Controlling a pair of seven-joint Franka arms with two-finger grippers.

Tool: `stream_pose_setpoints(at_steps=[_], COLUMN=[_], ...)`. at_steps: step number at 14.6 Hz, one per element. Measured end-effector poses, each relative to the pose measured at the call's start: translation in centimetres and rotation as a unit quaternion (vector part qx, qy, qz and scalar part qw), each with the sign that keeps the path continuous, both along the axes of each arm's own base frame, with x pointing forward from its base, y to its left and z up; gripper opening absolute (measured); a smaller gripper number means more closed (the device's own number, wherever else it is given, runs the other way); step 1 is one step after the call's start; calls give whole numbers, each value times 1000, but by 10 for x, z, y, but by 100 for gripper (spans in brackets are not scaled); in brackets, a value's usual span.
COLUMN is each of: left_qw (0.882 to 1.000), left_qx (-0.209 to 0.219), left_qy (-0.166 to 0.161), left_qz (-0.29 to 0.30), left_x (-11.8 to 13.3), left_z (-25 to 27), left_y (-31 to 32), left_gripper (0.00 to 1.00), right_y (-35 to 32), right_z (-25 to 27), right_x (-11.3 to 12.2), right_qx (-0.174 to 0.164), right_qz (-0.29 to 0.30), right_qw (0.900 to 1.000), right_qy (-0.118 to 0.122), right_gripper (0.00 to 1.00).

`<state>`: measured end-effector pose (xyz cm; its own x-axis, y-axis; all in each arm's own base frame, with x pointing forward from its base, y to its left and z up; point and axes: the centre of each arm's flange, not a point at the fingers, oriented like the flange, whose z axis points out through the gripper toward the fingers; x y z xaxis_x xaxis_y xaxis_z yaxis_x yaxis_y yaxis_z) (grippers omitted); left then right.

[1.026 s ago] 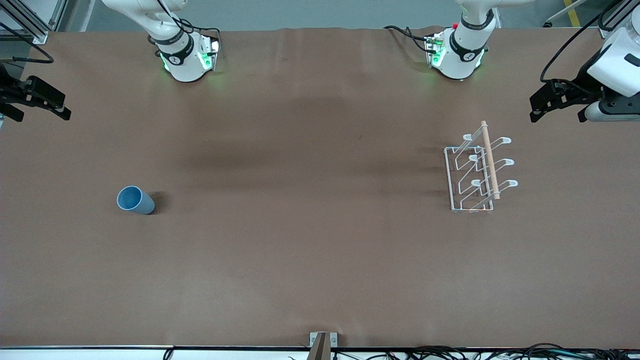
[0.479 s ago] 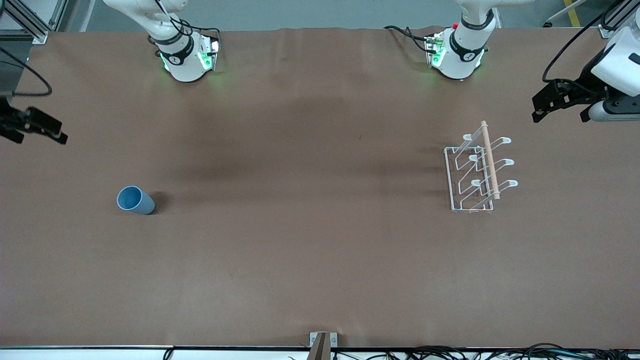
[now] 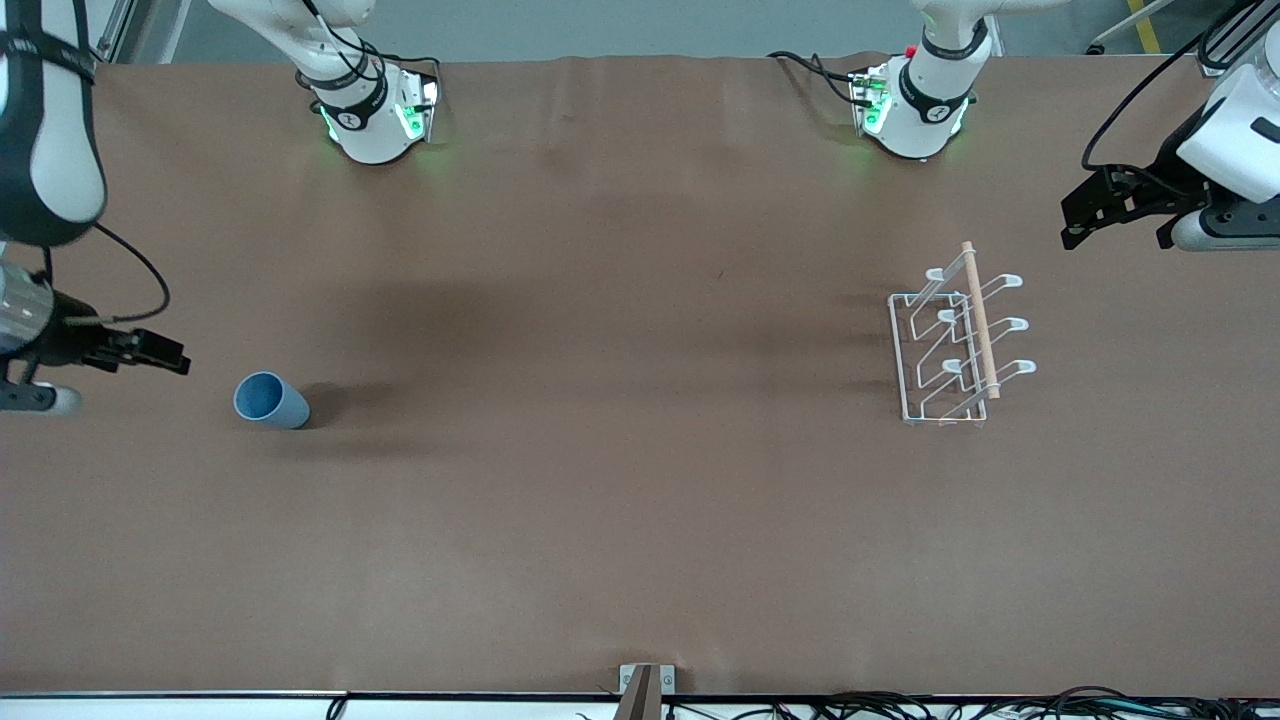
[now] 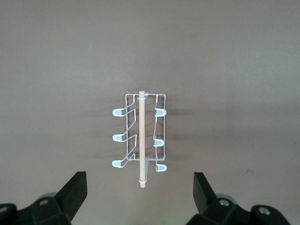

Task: Hang cup on cup holder
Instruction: 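Move the right gripper down toward the light blue cup, then close the right gripper on the blue cup's rim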

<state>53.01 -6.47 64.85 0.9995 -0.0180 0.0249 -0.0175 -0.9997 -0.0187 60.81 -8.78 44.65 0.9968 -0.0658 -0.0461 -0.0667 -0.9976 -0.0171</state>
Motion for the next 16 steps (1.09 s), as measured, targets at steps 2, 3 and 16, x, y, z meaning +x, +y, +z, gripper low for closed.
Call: stream_pose_setpoints(at_steps=[2, 3, 16], left_qw=[1000, 1000, 1000], left_qx=[0, 0, 0], left_qy=[0, 0, 5], left_qz=[0, 1, 0], left_x=[0, 0, 3], left_z=[0, 0, -5], left_y=[0, 0, 0], left_gripper=[100, 100, 100], right_y=[-11, -16, -29], right_z=[-36, -54, -181], right_x=[-1, -4, -20], right_qx=[-1, -2, 4], right_qz=[-5, -6, -15], right_qw=[1000, 1000, 999], right_qy=[-4, -10, 30], right_gripper=[97, 97, 76])
